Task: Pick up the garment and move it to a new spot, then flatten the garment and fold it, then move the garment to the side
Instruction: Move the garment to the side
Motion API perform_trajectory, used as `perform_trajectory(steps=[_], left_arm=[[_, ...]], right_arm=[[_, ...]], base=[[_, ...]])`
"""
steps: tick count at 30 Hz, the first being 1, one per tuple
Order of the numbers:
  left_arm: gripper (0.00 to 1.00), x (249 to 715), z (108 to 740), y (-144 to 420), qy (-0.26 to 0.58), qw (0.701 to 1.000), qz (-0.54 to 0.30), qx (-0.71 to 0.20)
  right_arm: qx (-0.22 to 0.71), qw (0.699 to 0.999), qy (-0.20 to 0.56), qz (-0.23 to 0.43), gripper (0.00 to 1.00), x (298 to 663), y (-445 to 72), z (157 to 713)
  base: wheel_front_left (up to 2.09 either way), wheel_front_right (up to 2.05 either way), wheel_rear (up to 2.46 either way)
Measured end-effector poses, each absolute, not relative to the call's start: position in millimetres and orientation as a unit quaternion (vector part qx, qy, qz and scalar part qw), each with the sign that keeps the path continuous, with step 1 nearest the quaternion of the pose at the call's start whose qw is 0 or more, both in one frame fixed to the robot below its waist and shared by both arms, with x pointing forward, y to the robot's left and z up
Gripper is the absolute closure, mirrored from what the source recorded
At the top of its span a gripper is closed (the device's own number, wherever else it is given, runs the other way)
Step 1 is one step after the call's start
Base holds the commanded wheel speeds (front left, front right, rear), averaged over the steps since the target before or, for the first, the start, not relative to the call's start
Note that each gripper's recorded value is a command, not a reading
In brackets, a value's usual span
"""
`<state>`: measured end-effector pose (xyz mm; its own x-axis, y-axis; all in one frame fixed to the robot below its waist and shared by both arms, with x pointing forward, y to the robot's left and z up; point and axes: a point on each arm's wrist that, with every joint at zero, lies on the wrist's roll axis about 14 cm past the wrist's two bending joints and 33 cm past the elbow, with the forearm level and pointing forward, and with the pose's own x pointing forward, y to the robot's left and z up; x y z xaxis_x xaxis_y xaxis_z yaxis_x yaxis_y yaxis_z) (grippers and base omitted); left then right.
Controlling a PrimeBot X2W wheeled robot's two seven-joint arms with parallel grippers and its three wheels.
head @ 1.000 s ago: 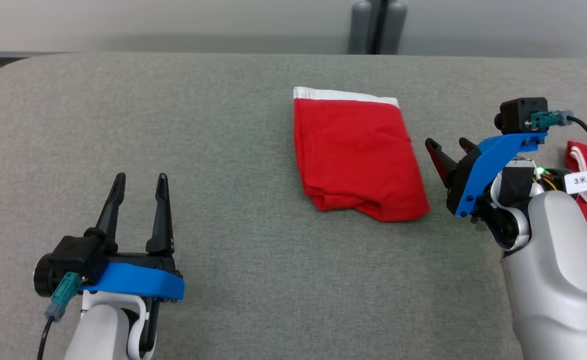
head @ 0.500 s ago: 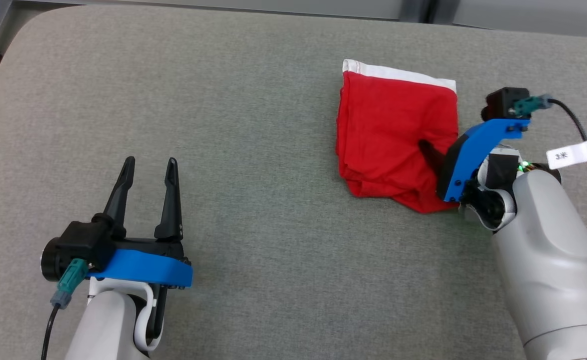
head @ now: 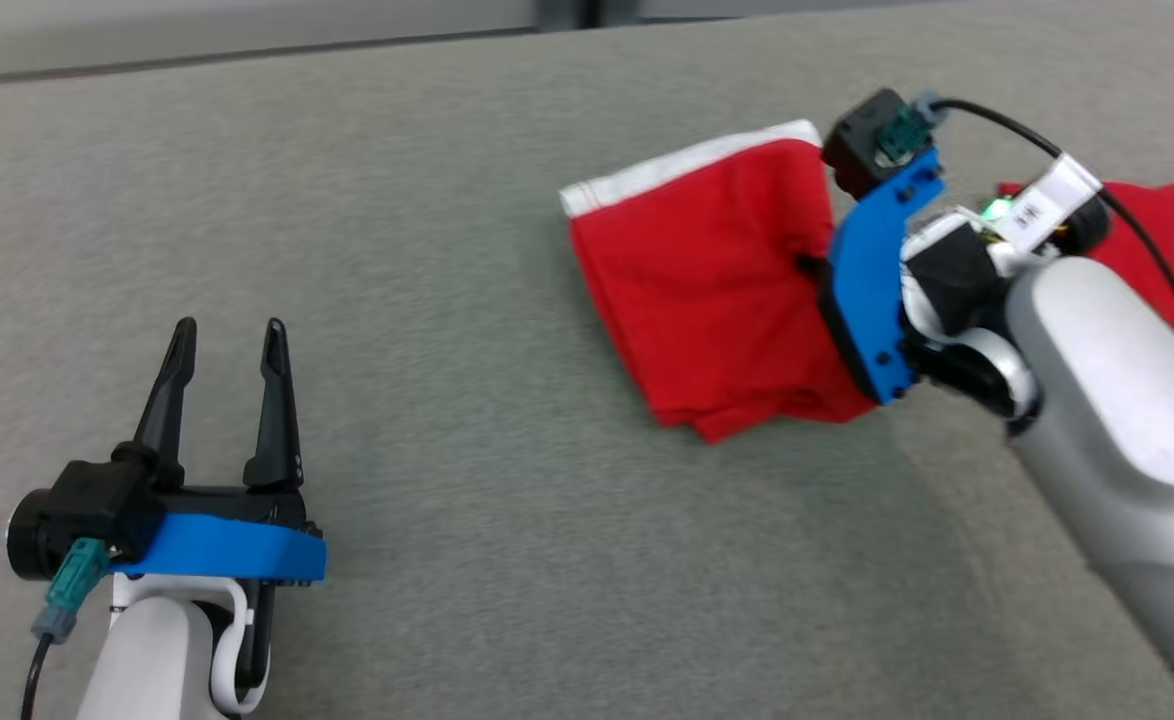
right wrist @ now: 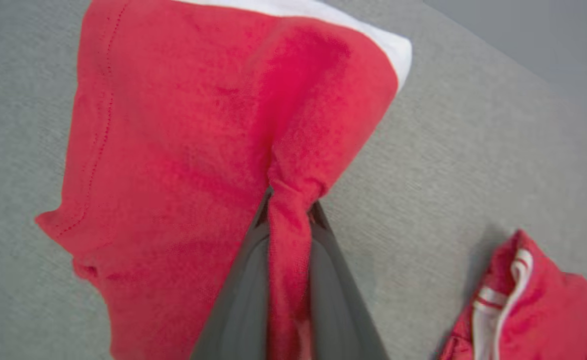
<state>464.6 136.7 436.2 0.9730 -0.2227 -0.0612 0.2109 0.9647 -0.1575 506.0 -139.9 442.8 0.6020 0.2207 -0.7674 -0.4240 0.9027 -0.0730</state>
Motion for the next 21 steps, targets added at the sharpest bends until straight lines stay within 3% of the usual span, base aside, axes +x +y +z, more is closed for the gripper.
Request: perform_trajectory(steps=[9, 21], left_arm=[[0.0, 487.4, 439.7, 59.8, 0.025, 0.973, -0.212, -0.087], [0.0, 509.9, 416.0, 46.1, 0.05, 0.964, -0.252, -0.061]], right_arm=[[-0.268, 0.87, 0.408, 0.067, 1.0, 468.0, -289.5, 477.9], [-0.277, 0.849, 0.448, -0.048, 1.0, 453.7, -404.6, 444.7]], base=[[0.0, 0.0, 0.0], [0.0, 0.0, 0.0]])
